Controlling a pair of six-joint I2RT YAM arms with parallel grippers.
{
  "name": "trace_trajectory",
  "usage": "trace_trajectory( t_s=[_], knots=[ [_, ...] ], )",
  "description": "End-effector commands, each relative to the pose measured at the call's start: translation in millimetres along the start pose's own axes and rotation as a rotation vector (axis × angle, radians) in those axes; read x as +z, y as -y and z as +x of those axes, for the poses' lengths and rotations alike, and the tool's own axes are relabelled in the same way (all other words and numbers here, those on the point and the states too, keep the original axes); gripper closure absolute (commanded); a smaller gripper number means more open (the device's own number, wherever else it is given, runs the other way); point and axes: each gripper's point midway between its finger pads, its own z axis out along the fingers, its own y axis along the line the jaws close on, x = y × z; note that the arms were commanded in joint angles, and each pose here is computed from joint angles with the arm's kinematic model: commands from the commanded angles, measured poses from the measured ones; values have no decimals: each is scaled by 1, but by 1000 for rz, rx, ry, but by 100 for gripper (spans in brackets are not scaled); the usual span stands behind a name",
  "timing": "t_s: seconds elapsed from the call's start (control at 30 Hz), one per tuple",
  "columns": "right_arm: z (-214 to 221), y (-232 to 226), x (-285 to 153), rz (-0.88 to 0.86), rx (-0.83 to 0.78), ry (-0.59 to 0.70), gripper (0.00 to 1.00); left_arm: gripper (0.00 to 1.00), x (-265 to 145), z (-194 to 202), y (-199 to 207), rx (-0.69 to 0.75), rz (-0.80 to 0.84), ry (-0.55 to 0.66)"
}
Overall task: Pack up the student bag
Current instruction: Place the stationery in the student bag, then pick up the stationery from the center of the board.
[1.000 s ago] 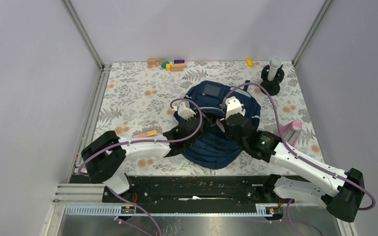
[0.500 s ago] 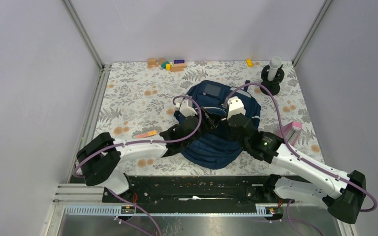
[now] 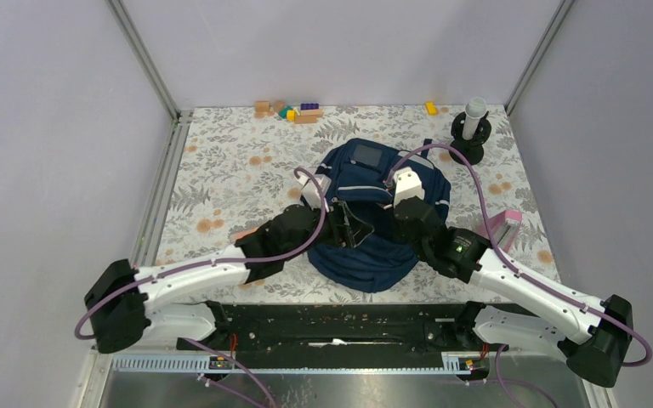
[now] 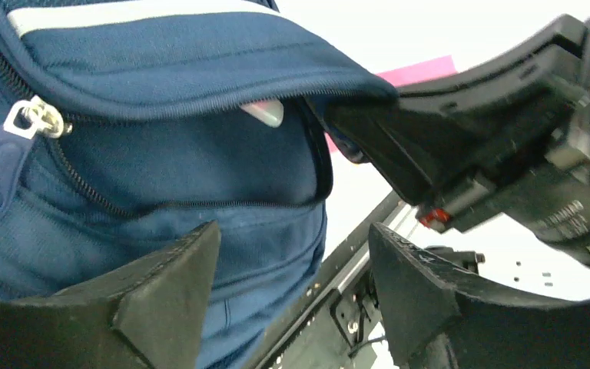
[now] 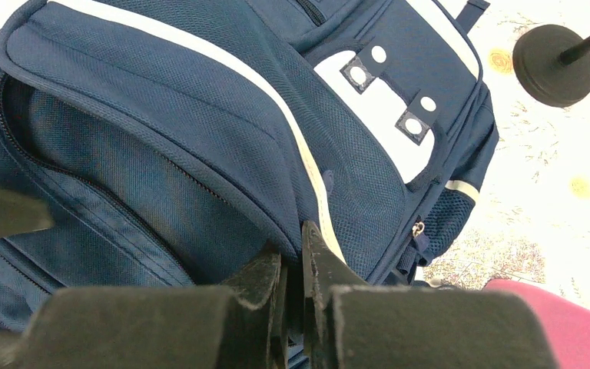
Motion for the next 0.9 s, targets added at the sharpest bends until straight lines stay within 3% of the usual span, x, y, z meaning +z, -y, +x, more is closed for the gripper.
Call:
trace_trajectory(
  t_s=[0.0, 0.27, 0.5, 0.87],
  knots=[
    [-12, 13, -5, 57, 19, 44, 100, 26, -28, -2, 1, 133, 25, -35],
    [-9, 15, -5, 72, 9, 35, 100, 11, -72, -21, -28, 201, -94, 17],
    [-8, 15, -3, 74, -1, 26, 100, 4, -101, -41, -49, 221, -174, 22],
    [-9, 15, -3, 75, -2, 27, 100, 1, -122, -59, -130, -22, -407, 115]
  ],
)
